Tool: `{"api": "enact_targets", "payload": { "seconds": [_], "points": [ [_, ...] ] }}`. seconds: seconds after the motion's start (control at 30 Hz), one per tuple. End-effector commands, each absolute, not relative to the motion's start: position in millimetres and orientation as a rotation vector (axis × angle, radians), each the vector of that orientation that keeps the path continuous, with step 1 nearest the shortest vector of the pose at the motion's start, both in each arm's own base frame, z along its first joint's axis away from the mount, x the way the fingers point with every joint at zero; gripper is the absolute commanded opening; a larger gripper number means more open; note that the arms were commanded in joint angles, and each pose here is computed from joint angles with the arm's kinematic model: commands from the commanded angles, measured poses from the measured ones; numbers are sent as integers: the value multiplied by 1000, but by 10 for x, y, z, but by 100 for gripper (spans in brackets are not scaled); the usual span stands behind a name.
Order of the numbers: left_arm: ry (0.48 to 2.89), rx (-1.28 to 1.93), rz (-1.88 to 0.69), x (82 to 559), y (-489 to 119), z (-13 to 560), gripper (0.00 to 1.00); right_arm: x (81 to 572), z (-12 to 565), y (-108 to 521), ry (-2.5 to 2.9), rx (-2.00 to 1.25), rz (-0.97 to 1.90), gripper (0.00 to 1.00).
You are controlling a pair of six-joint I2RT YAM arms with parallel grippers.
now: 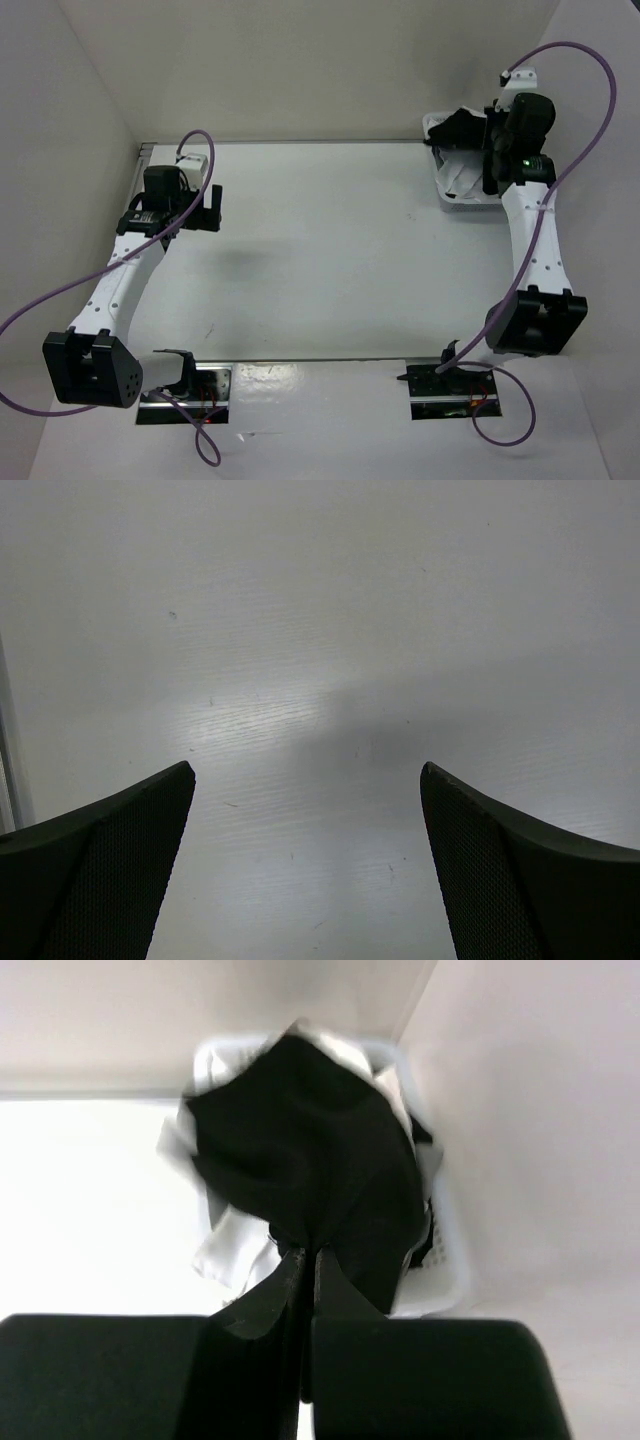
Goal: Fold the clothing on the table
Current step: Grab the skirt from the pile, then move the skirt to the center of the board, then flatten the skirt out
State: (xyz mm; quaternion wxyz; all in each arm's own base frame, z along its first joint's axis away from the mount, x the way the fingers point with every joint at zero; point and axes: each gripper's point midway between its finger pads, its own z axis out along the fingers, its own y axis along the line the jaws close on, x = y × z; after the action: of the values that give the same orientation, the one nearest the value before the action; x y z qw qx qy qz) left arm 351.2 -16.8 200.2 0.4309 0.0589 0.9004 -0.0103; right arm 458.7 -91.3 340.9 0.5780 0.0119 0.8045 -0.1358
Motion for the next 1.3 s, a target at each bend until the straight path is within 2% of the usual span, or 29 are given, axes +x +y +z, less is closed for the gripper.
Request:
{"api": "enact_targets", "payload": {
  "seconds": [0.0,0.1,0.2,0.33,0.43,0.47,0.5,0.53,0.57,0.63,0.67,0.83,0.97,1.1,1.27],
  "points": [
    [2230,179,-49,3489,-217,2031,99,4472,3778,-762,1808,20,-267,0],
    [2211,179,-48,3498,-217,2077,99,4372,3870,-463,1806,-59,-215,0],
    [2220,179,-49,3484,-217,2039,99,4184,4042,109,1755,-199,-127,0],
    [2221,174,-38,3485,-201,2038,99,3750,4264,966,1674,-420,65,0],
    [2210,189,-43,3476,-213,2069,99,3462,4372,1297,1630,-532,205,0],
    [2201,188,-42,3467,-212,2098,99,3353,4446,1395,1601,-575,256,7],
    [2191,194,-54,3457,-231,2129,99,3339,4418,1402,1608,-556,275,24],
    [2202,194,-54,3441,-230,2084,99,3358,4443,1372,1590,-537,258,48],
    [2193,194,-54,3432,-230,2113,99,3359,4459,1260,1585,-489,207,77],
    [2178,210,-61,3419,-247,2154,99,3451,4229,1161,1618,-472,132,88],
    [2159,217,-73,3423,-268,2201,99,3523,4003,1054,1672,-444,64,97],
    [2152,260,-99,3396,-321,2195,99,3702,3366,745,1828,-378,-147,98],
    [2154,345,-171,3340,-447,2169,99,3706,2915,698,1937,-412,-193,98],
    [2182,304,-149,3365,-399,2105,99,3555,2621,1137,1998,-598,-2,98],
    [2201,178,-50,3412,-183,2108,99,3386,2198,1688,2057,-807,20,98]
  ]
}}
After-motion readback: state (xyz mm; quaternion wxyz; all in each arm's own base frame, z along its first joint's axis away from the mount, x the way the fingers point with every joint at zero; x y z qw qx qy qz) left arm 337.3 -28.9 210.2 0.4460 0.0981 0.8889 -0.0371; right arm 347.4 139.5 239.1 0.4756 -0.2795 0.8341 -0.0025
